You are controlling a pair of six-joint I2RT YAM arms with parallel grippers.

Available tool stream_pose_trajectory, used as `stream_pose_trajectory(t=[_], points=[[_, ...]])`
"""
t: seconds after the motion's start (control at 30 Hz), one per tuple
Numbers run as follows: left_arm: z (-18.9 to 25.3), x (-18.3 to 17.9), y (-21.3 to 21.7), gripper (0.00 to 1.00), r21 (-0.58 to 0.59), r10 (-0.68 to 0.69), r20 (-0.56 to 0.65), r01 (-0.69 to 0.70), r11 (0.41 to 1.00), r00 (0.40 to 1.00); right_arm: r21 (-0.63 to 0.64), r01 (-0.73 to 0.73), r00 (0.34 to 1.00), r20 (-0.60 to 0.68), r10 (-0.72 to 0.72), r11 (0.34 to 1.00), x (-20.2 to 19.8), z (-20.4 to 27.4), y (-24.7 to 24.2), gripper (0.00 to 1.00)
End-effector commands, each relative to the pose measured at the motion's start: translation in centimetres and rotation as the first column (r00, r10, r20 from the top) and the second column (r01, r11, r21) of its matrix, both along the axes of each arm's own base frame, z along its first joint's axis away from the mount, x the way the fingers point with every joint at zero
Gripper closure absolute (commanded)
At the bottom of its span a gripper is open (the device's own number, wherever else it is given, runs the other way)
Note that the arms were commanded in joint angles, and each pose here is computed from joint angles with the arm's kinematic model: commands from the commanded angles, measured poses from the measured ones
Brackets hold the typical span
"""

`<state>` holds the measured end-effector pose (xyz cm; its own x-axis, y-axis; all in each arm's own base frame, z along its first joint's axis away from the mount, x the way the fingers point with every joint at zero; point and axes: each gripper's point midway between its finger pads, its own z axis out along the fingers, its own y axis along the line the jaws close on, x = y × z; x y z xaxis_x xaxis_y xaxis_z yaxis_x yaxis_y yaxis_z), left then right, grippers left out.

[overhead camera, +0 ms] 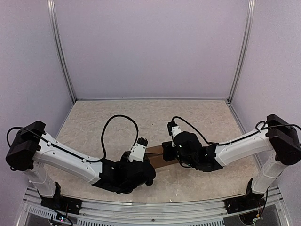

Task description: Fold the paper box

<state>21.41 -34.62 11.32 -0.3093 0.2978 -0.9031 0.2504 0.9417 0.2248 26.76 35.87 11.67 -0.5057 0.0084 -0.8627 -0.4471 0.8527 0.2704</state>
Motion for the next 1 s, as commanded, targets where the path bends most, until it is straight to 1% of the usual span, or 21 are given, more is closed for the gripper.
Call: stream_pose_trajectory(t=[0.0, 0.03, 0.1, 0.23, 0.37, 0.4, 0.43, 0.57, 0.6, 0.7, 0.77, 0.87, 0.9, 0.97], points=[[0.7, -2.1, 0.0, 0.39, -0.017, -0.097, -0.071, 0.096, 0.995, 0.993, -0.065, 0.029, 0.999, -0.039, -0.032, 0.997, -0.5, -3.3, -1.1, 1.00], [1.2, -2.4, -0.1, 0.35, -0.040, -0.120, -0.085, 0.117, 0.992, 0.989, -0.067, 0.033, 0.999, -0.040, -0.035, 0.997, -0.5, -3.5, -1.2, 1.00], [1.3, -3.1, -0.2, 0.32, -0.071, -0.167, -0.122, 0.159, 0.985, 0.978, -0.073, 0.036, 0.998, -0.045, -0.039, 0.997, -0.6, -4.1, -1.3, 1.00], [2.5, -4.5, -0.3, 0.31, -0.144, -0.263, -0.170, 0.241, 0.960, 0.950, -0.077, 0.039, 0.998, -0.053, -0.044, 0.996, -0.8, -4.9, -1.4, 1.00], [5.2, -4.8, 0.0, 0.31, -0.227, -0.330, -0.156, 0.291, 0.929, 0.931, -0.075, 0.035, 0.998, -0.057, -0.039, 0.997, -1.0, -5.1, -1.3, 1.00], [5.6, -4.5, 0.0, 0.33, -0.246, -0.343, -0.160, 0.299, 0.922, 0.926, -0.073, 0.031, 0.998, -0.056, -0.035, 0.997, -1.1, -5.1, -1.3, 1.00], [6.3, -4.2, 0.0, 0.38, -0.273, -0.354, -0.161, 0.303, 0.913, 0.921, -0.073, 0.029, 0.998, -0.055, -0.033, 0.997, -1.1, -5.1, -1.2, 1.00], [8.5, -2.6, 0.1, 0.65, -0.392, -0.408, -0.143, 0.327, 0.860, 0.902, -0.071, 0.021, 0.998, -0.050, -0.025, 0.997, -1.4, -4.8, -1.2, 1.00], [9.1, -2.1, 0.2, 0.70, -0.419, -0.417, -0.134, 0.330, 0.846, 0.899, -0.071, 0.022, 0.999, -0.048, -0.025, 0.997, -1.4, -4.7, -1.2, 1.00], [10.0, -0.7, 0.5, 0.80, -0.464, -0.426, -0.118, 0.330, 0.822, 0.897, -0.074, 0.022, 0.999, -0.042, -0.025, 0.997, -1.4, -4.6, -1.3, 1.00], [9.9, 0.2, 0.3, 0.87, -0.487, -0.447, -0.136, 0.333, 0.808, 0.884, -0.074, 0.021, 0.999, -0.041, -0.024, 0.997, -1.4, -4.5, -1.2, 1.00], [9.4, 0.9, -0.8, 0.97, -0.526, -0.502, -0.166, 0.354, 0.773, 0.849, -0.074, 0.020, 0.999, -0.041, -0.024, 0.997, -1.5, -4.5, -1.3, 1.00], [9.2, 0.7, -1.3, 1.00, -0.541, -0.533, -0.175, 0.372, 0.755, 0.828, -0.074, 0.021, 0.999, -0.040, -0.024, 0.997, -1.5, -4.4, -1.3, 1.00], [8.6, 0.8, -2.1, 1.00, -0.556, -0.563, -0.193, 0.383, 0.738, 0.804, -0.078, 0.022, 0.999, -0.040, -0.025, 0.997, -1.5, -4.5, -1.3, 1.00]])
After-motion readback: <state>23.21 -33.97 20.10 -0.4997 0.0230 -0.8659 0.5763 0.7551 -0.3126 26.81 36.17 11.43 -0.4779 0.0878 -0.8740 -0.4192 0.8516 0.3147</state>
